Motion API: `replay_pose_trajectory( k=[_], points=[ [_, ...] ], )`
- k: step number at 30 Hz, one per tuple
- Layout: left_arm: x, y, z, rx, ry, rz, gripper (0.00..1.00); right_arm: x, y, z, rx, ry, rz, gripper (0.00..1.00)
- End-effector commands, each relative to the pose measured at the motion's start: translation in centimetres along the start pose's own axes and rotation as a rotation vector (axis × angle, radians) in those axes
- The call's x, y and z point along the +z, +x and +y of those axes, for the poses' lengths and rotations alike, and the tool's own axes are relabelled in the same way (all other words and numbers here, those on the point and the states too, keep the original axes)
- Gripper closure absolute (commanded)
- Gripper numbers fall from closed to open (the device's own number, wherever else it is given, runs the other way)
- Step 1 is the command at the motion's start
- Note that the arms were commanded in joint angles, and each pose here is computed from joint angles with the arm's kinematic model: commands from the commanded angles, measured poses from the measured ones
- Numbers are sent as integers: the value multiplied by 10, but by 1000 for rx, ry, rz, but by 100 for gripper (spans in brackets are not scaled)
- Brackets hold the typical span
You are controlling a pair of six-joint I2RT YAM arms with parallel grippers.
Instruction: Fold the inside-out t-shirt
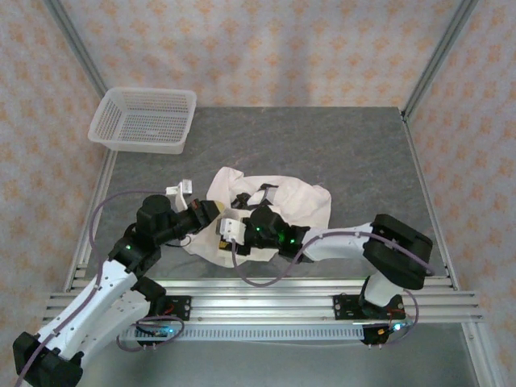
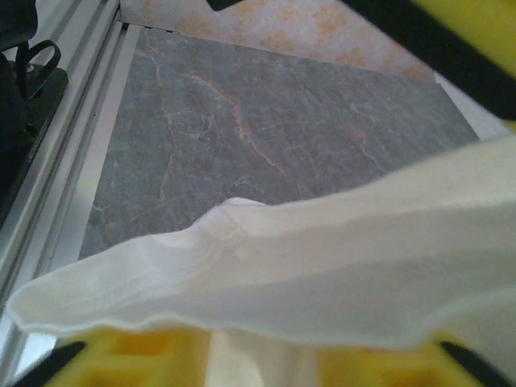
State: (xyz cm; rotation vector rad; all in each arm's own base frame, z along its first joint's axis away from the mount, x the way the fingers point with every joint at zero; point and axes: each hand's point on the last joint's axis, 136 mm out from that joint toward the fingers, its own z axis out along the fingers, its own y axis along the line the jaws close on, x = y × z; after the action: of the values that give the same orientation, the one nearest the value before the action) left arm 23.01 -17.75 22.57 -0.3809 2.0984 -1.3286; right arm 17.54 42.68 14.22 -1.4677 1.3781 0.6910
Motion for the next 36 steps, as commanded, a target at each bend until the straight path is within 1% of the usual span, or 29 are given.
replay_pose_trajectory(
  k=[1, 3, 4, 8, 11, 13, 15, 17, 19, 21, 22, 23, 24, 25, 28, 29, 30, 31, 33, 34, 36],
  points=[
    [-5, -6, -10, 0, 38, -20, 100, -1, -36, -16, 24, 61, -119, 84],
    [-10, -9, -3, 6, -1, -37, 100, -7, -35, -17, 32, 75, -119, 96],
    [-13, -11, 0, 6, -19, -46, 100, -10, -34, -17, 39, 80, -111, 100],
    [-27, -23, 13, 6, -80, -103, 100, -30, -27, -17, 60, 112, -93, 100],
    [-34, -24, 46, -23, -212, -124, 100, -47, -21, -17, 69, 143, -83, 100],
    [-35, -18, 74, -38, -318, -113, 100, -50, -13, -15, 79, 139, -36, 100],
    [-45, -10, 114, -68, -494, -116, 82, -46, -1, -17, 125, 148, 28, 100],
    [-61, -2, 145, -94, -650, -120, 67, -42, 4, -18, 172, 156, 51, 100],
    [-77, 4, 163, -102, -760, -131, 58, -40, 7, -19, 208, 164, 49, 95],
    [-96, 7, 174, -118, -848, -156, 53, -40, 11, -21, 240, 179, 62, 92],
    [-100, 9, 175, -124, -860, -161, 49, -40, 13, -21, 246, 181, 69, 91],
    [-98, 12, 173, -134, -831, -157, 45, -40, 15, -19, 248, 176, 74, 90],
    [-97, 15, 171, -153, -810, -155, 45, -40, 16, -18, 247, 171, 76, 89],
    [-100, 19, 173, -176, -816, -155, 45, -40, 17, -17, 247, 169, 77, 88],
    [-109, 28, 187, -224, -877, -159, 46, -40, 18, -14, 243, 155, 78, 86],
    [-102, 31, 190, -224, -855, -142, 48, -40, 17, -15, 241, 156, 74, 85],
    [-90, 34, 189, -229, -802, -113, 53, -39, 17, -15, 242, 155, 69, 85],
    [-76, 35, 184, -234, -735, -92, 56, -38, 17, -14, 243, 152, 68, 84],
    [-45, 37, 170, -265, -579, -37, 58, -37, 15, -14, 251, 145, 69, 83],
    [-38, 37, 169, -281, -562, -23, 58, -36, 13, -14, 260, 141, 73, 81],
    [-42, 38, 179, -283, -647, -5, 59, -34, 10, -12, 277, 119, 72, 79]
  ],
)
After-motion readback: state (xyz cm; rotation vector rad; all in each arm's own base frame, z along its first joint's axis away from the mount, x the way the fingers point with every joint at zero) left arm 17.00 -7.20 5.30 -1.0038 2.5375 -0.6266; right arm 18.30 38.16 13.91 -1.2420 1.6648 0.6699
